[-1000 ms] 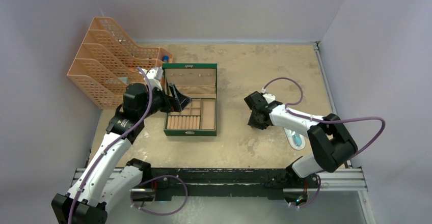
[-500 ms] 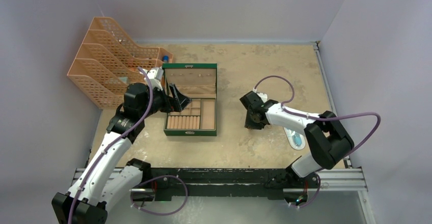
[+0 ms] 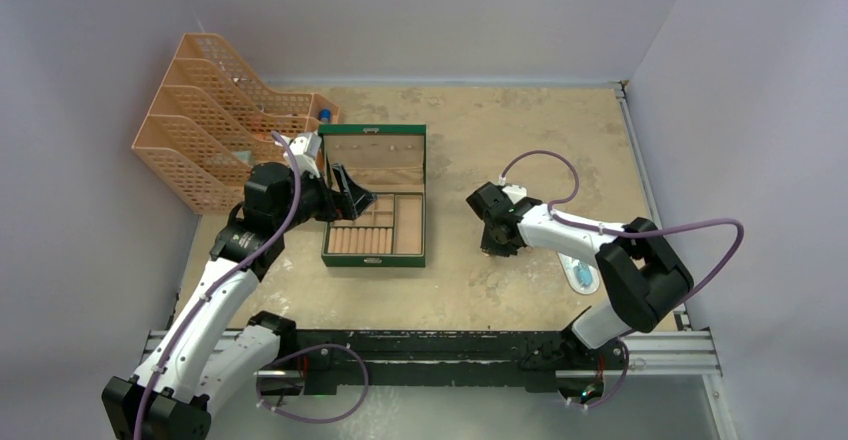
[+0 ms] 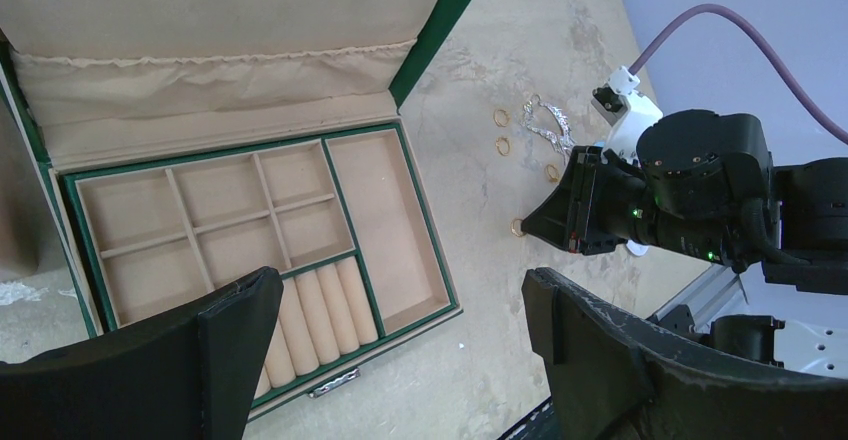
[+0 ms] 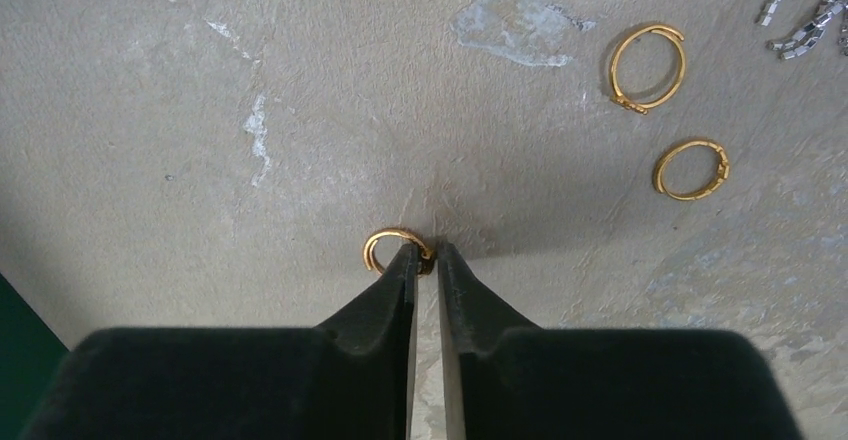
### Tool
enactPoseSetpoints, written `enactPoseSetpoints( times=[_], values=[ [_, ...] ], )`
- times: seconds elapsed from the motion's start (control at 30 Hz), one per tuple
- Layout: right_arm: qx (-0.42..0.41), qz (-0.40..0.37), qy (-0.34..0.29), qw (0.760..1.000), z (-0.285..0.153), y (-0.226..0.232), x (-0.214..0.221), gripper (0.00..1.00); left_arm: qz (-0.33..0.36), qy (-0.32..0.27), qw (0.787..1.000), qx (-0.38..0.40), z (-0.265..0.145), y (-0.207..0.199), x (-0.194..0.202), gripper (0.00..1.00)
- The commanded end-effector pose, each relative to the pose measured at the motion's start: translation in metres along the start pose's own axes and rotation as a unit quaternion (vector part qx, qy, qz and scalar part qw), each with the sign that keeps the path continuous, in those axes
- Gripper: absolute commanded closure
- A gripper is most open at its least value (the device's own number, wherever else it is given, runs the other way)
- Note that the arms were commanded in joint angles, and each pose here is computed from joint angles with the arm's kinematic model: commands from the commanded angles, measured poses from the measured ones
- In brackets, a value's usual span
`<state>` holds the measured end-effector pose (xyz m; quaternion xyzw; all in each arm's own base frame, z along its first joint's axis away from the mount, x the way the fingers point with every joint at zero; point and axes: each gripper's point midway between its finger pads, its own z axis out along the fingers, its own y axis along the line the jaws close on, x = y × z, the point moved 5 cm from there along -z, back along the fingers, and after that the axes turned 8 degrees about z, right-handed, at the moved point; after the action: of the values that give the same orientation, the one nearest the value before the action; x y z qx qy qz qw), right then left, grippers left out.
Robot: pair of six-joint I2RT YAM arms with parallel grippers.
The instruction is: Organize the mixed jewelry
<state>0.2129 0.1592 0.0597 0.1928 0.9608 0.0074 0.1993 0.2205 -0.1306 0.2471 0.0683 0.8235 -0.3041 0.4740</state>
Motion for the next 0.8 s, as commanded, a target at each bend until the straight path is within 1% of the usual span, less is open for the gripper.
enactPoseSetpoints(
  times=[0.0,0.1,0.2,0.3,0.4,0.47,0.5,0.53,0.63,0.67,0.77],
  values=[
    [0.024,0.006,-0.014,1.000,0.003,-0.003,-0.003,0.89,0.003,-0.027,1.000,0.004,-0.003,-0.005,-0.015,0.08],
    [0.014,0.008,-0.024,1.000,0.000,-0.001,-0.006,0.94,-0.001,-0.021,1.000,0.007,-0.001,-0.005,-0.014,0.08],
    [-0.016,0.010,-0.042,0.999,-0.008,0.006,-0.014,0.95,-0.010,-0.013,1.000,0.006,0.001,-0.005,-0.013,0.08],
    [-0.075,0.014,-0.066,0.995,-0.024,0.022,-0.026,0.96,-0.017,-0.009,1.000,-0.002,0.002,-0.004,-0.015,0.06],
    [-0.152,0.021,-0.088,0.984,-0.041,0.041,-0.036,0.97,-0.022,-0.004,1.000,0.000,0.004,-0.005,-0.015,0.05],
    [-0.199,0.028,-0.094,0.975,-0.052,0.054,-0.039,0.98,-0.030,0.011,0.999,0.011,0.008,-0.007,-0.013,0.06],
    [-0.220,0.030,-0.096,0.970,-0.058,0.061,-0.039,0.98,-0.039,0.024,0.999,0.018,0.011,-0.008,-0.011,0.04],
    [-0.238,0.031,-0.099,0.966,-0.063,0.067,-0.039,0.98,-0.046,0.039,0.998,0.030,0.015,-0.010,-0.009,0.04],
    [-0.288,0.026,-0.110,0.951,-0.079,0.086,-0.036,0.98,-0.077,0.090,0.990,0.078,0.028,-0.017,0.003,0.08],
    [-0.304,0.023,-0.111,0.946,-0.084,0.093,-0.034,0.98,-0.089,0.101,0.985,0.104,0.032,-0.022,0.007,0.09],
    [-0.348,0.011,-0.104,0.932,-0.097,0.112,-0.025,0.98,-0.125,0.118,0.969,0.177,0.040,-0.032,0.021,0.17]
  ],
)
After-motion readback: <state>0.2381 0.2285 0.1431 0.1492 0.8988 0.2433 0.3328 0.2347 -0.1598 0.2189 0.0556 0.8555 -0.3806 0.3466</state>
